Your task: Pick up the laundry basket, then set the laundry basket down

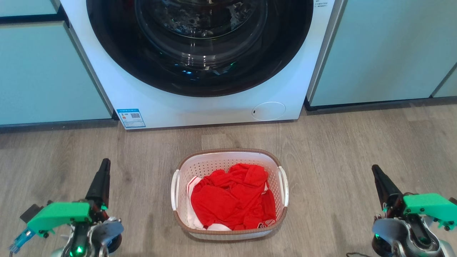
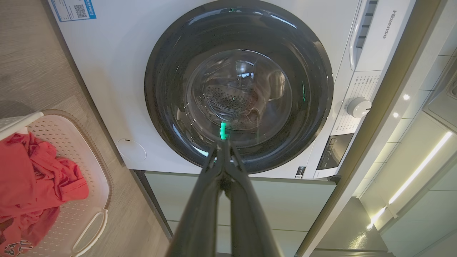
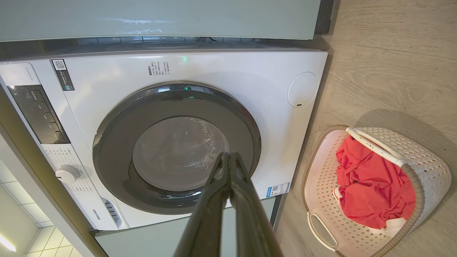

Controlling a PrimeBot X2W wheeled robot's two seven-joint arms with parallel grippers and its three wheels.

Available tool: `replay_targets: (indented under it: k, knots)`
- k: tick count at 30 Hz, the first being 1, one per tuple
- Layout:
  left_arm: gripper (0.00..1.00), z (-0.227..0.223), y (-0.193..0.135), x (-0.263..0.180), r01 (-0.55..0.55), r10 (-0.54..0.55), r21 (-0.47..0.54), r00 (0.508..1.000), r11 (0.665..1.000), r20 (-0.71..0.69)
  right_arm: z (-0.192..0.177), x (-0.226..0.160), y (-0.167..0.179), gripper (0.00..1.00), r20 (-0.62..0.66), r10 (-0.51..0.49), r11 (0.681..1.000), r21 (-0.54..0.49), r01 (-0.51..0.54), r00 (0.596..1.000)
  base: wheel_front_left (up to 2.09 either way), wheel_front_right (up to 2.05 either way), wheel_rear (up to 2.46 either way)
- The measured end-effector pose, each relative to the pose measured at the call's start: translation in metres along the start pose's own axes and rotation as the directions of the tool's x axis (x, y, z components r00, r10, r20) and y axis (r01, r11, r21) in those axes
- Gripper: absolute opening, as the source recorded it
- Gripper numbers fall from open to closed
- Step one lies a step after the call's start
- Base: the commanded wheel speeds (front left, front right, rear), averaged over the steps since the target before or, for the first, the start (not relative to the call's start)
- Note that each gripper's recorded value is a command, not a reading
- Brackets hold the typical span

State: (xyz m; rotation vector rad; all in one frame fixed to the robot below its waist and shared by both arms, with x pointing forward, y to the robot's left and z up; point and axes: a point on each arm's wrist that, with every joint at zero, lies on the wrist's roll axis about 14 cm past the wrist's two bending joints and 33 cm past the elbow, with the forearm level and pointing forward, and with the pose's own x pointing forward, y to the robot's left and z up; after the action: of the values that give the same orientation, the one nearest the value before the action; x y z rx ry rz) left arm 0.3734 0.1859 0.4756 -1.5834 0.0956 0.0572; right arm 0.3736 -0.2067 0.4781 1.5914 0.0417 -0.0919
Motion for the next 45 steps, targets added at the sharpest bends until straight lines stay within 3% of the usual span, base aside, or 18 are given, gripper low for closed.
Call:
replay_targets:
  k: [21,22,29,45]
  knots:
    - [0.0,0.0,0.003,-0.001,-0.008,0.008,-0.002,1.0,1.0,0.0,0.0,-0.001,-0.002,0.0,0.0,-0.007,1.0,0.001,0.007,1.0,0.0,0.0,0.0]
    - [1.0,0.0,0.003,-0.001,-0.008,0.008,-0.002,1.0,1.0,0.0,0.0,-0.001,-0.002,1.0,0.0,-0.007,1.0,0.001,0.007,1.0,0.0,0.0,0.0]
    - [1.0,-0.003,0.056,-0.028,-0.166,0.167,-0.025,0.986,0.986,0.006,-0.003,-0.023,-0.05,1.0,0.002,-0.15,0.989,0.018,0.149,0.989,0.0,0.0,0.0]
    - [1.0,-0.004,0.04,-0.022,-0.119,0.118,0.065,0.993,0.991,0.025,-0.008,-0.02,-0.043,1.0,0.004,-0.13,0.988,-0.081,0.13,0.991,0.0,0.0,0.0]
